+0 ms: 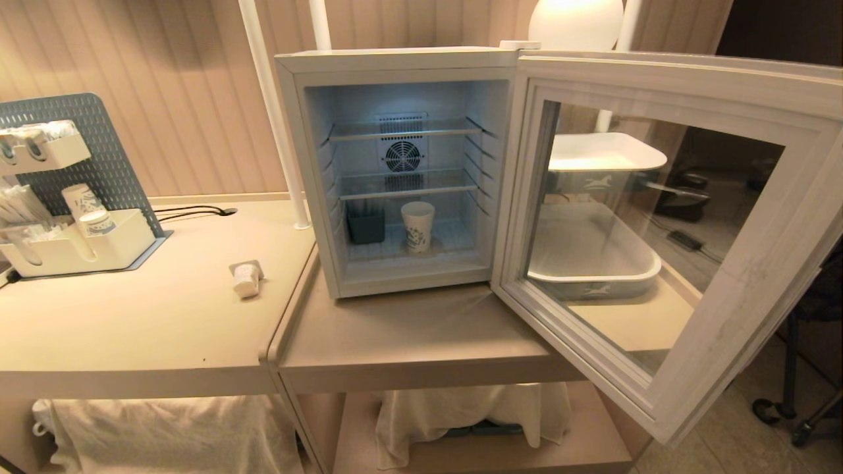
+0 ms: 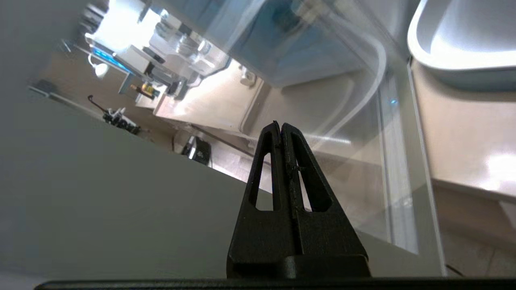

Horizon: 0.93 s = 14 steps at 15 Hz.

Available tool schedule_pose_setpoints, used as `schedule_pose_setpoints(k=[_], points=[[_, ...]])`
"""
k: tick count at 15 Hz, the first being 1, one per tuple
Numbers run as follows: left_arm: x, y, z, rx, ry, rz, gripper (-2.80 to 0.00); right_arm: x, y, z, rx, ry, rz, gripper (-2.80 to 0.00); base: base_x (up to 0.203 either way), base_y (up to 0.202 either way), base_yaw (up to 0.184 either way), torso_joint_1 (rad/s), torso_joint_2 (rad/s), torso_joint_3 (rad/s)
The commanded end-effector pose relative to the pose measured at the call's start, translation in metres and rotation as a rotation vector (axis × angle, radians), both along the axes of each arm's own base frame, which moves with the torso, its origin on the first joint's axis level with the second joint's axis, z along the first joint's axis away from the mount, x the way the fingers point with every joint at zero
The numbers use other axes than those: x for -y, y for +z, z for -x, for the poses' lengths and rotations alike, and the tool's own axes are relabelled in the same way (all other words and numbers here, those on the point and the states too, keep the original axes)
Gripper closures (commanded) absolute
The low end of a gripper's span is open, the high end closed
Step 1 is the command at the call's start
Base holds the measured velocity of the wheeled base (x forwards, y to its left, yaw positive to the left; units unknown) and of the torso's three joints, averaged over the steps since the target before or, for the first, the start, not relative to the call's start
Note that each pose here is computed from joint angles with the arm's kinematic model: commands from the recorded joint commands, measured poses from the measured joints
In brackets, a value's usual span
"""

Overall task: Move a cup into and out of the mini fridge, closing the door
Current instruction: Close the freezer door

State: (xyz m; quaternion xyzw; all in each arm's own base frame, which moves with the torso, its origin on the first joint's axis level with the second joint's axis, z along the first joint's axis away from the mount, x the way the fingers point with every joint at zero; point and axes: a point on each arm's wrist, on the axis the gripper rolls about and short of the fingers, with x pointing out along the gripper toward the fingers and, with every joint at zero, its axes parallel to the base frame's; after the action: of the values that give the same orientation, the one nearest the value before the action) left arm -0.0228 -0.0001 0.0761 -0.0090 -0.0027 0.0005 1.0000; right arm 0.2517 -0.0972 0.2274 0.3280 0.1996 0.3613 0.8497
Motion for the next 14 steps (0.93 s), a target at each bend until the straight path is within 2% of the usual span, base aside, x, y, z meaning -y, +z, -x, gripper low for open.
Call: schedule_pose_setpoints(k=[1, 5, 8, 10, 14], points=[[0.0, 0.0, 0.0, -0.001, 0.0, 0.0, 0.0, -0.021, 0.001, 0.006, -0.003, 0.019, 0.016, 0.0, 0.0, 0.0, 0.0, 0.0, 0.0, 0.0], [0.0, 0.0, 0.0, -0.001, 0.0, 0.0, 0.0, -0.095, 0.004, 0.009, -0.009, 0.049, 0.11, 0.0, 0.0, 0.0, 0.0, 0.0, 0.0, 0.0], [0.0, 0.0, 0.0, -0.001, 0.0, 0.0, 0.0, -0.165, 0.006, 0.013, 0.01, 0.033, 0.217, 0.0, 0.0, 0.0, 0.0, 0.0, 0.0, 0.0], [0.0, 0.0, 0.0, -0.001, 0.0, 0.002, 0.0, -0.215, 0.013, 0.003, 0.047, -0.057, 0.297, 0.0, 0.0, 0.0, 0.0, 0.0, 0.0, 0.0], [0.0, 0.0, 0.0, -0.002, 0.0, 0.003, 0.0, -0.293, 0.025, -0.049, 0.145, -0.188, 0.364, 0.0, 0.0, 0.0, 0.0, 0.0, 0.0, 0.0]])
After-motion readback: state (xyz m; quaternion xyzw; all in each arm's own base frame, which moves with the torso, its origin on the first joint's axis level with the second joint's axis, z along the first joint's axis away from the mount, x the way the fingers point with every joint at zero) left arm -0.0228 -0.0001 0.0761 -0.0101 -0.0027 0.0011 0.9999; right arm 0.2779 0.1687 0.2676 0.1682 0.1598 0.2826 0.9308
